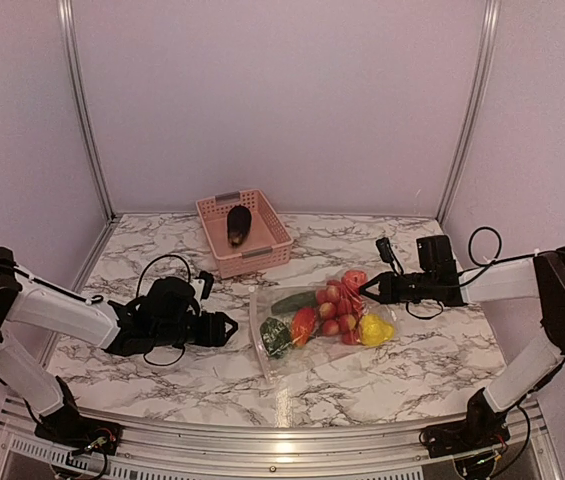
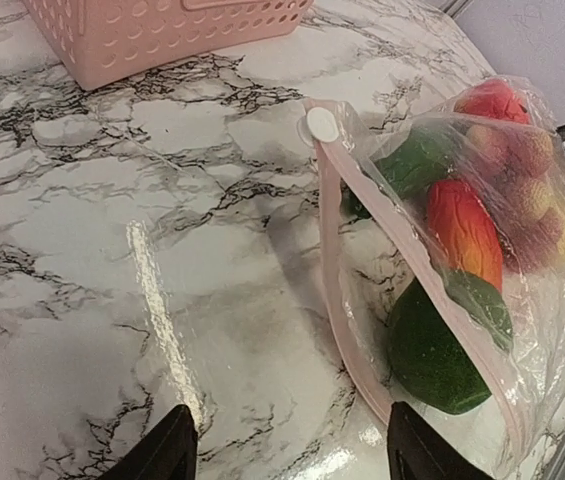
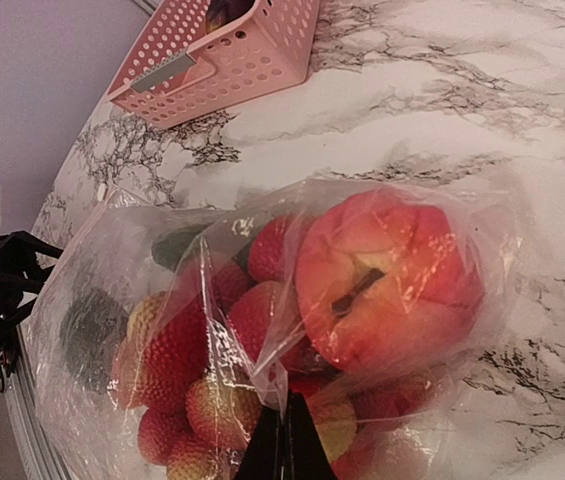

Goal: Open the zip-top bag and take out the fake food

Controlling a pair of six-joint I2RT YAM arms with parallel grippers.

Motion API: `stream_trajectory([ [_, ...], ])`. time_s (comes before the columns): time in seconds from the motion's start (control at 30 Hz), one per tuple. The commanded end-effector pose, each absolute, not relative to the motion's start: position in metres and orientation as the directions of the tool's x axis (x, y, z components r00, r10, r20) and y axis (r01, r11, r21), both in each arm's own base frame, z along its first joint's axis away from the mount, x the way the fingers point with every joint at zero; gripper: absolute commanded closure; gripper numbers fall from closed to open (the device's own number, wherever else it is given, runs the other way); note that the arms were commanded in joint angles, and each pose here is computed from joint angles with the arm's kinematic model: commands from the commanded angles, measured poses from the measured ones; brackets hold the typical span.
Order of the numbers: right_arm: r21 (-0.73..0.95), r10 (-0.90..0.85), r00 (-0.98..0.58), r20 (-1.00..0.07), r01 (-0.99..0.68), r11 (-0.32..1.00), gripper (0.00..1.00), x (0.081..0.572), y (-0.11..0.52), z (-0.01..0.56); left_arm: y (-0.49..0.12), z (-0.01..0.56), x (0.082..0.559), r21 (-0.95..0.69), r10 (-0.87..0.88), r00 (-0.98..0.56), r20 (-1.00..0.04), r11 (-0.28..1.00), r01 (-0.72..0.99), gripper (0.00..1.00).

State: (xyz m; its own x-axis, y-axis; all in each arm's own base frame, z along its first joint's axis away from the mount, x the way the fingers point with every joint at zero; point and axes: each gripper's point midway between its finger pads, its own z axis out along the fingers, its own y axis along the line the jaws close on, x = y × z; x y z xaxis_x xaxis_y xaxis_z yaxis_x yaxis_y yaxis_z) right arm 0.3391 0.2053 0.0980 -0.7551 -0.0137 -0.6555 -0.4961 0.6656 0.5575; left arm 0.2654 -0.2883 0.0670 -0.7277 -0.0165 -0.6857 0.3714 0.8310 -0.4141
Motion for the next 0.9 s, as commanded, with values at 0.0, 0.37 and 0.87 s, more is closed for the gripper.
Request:
stream_trajectory([
  [0.0, 0.545, -0.035, -0.755, -0.655, -0.504, 0.67, 1.0, 0.338, 0.207, 0.094, -0.323, 0.061, 0.265, -0.433, -0.017, -0.729, -0.684, 0.814, 0.387, 0.35],
  [0.37, 0.547, -0.037, -0.753, -0.657, -0.51, 0.664, 1.0, 0.338, 0.208, 0.095, -0.367, 0.083, 0.257, -0.463, -0.019, -0.702, -0.712, 0.764, 0.449, 0.35],
  [0.87, 0.554, -0.033, -0.754, -0.657, -0.512, 0.657, 1.0, 0.336, 0.209, 0.095, -0.394, 0.038, 0.259, -0.348, 0.136, -0.763, -0.632, 0.829, 0.437, 0.21],
])
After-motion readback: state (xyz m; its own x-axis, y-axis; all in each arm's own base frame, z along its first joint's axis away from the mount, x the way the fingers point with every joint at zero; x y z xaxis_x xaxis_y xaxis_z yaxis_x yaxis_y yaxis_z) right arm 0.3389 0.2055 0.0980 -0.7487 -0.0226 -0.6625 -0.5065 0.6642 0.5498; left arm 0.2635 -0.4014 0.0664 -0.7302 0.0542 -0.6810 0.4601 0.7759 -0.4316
